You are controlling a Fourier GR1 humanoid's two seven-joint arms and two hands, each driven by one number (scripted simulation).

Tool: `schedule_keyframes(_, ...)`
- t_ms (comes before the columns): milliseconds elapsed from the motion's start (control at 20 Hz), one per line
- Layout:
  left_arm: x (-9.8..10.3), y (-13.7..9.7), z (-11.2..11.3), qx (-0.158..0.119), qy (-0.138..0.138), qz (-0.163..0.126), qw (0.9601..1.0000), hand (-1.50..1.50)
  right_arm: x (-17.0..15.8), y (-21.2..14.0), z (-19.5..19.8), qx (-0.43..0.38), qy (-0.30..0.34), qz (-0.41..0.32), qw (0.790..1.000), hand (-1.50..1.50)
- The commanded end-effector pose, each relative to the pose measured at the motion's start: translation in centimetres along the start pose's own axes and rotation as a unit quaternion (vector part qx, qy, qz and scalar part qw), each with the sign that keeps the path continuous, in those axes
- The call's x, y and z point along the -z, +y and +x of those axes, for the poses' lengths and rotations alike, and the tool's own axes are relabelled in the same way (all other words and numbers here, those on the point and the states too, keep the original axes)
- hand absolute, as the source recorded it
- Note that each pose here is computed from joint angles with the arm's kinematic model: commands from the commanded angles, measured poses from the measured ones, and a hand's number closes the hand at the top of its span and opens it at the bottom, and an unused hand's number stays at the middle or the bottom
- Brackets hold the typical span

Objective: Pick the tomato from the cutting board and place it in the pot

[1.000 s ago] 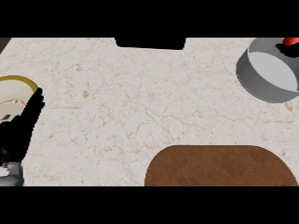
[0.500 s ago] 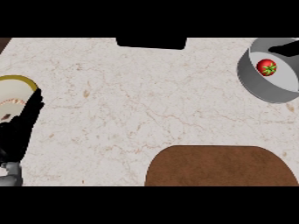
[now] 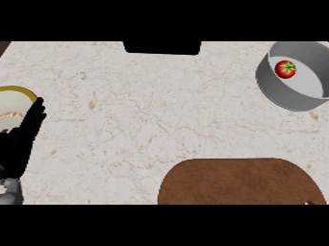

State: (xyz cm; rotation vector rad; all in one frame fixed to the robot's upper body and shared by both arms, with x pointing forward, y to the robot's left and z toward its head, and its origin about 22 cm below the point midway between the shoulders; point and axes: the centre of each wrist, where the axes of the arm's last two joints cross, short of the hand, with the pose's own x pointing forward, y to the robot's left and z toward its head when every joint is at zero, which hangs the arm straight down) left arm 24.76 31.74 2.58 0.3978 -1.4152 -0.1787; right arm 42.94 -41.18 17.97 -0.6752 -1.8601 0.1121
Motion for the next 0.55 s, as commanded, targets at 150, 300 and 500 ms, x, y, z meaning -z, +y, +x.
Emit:
schedule_keyframes(150,1.0,-0.4,0.0,0.009,0.003,0.012,0.9999,0.0,-0.6,-4.0,-0.8,0.073,0.018,0.032,0.997,-1.5)
schedule_keyframes(300,-0.4,-0.2,-0.7,0.003,0.01,0.013,0.9999,0.0,-2.7,-8.6,-2.9,0.093,0.015,0.029,0.995,-1.5)
schedule_keyframes(500,-0.2,0.9,-1.5,-0.002,0.013,0.014,0.9998,0.0,-5.3,-11.3,-5.2,0.098,0.022,0.021,0.995,-1.5)
